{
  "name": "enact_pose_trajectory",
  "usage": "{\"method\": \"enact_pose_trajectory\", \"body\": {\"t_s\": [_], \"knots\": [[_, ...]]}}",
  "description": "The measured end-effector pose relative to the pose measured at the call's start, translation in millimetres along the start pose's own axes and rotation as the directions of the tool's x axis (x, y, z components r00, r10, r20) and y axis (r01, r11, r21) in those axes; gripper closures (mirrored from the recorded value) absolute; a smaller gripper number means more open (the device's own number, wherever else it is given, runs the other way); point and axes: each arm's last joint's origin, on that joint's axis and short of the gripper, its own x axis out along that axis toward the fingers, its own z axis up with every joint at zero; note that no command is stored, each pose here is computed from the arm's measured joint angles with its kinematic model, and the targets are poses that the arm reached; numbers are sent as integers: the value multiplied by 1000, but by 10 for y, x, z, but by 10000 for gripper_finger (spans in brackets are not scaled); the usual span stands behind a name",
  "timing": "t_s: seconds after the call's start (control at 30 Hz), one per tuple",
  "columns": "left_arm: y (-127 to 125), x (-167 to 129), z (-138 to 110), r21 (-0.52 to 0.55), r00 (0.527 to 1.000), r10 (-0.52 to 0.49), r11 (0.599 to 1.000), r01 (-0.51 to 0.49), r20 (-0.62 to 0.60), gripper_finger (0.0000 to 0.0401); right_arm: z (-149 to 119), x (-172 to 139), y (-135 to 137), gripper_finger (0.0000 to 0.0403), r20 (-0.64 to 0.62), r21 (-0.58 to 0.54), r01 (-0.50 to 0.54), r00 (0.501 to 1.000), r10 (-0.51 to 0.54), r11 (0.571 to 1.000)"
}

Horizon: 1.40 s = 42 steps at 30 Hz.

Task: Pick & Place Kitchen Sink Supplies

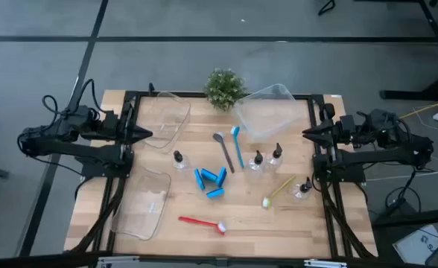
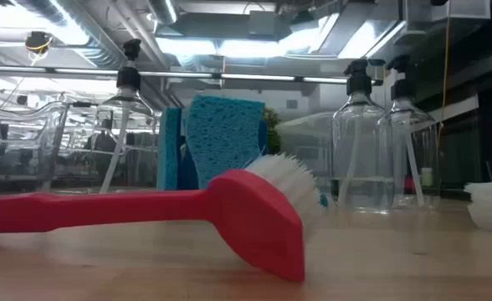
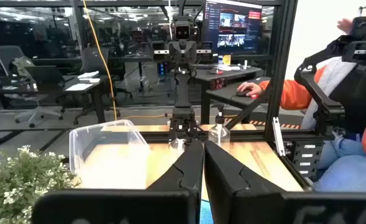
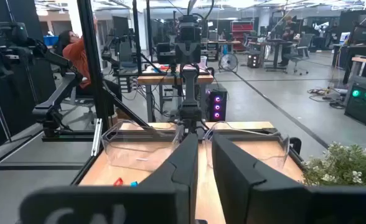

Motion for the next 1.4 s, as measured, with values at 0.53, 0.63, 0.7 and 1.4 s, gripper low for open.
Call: {"method": "enact_pose_trajectory", "body": {"t_s": [0.53,0.63,0.7,1.4], "knots": [[0,-1,2,0,1000,0,1000,0,1,395,-1,0,-2,354,-1,0,8,1000,-8,1000],[0,-1,1,0,1000,0,1000,0,1,395,0,0,-2,354,-1,0,8,1000,-8,1000],[0,0,0,0,1000,0,1000,0,0,395,-1,0,-2,354,-1,0,8,1000,-8,1000],[0,-1,0,0,1000,0,1000,0,0,390,-11,589,-2,354,-38,0,7,999,-7,1000]]}}
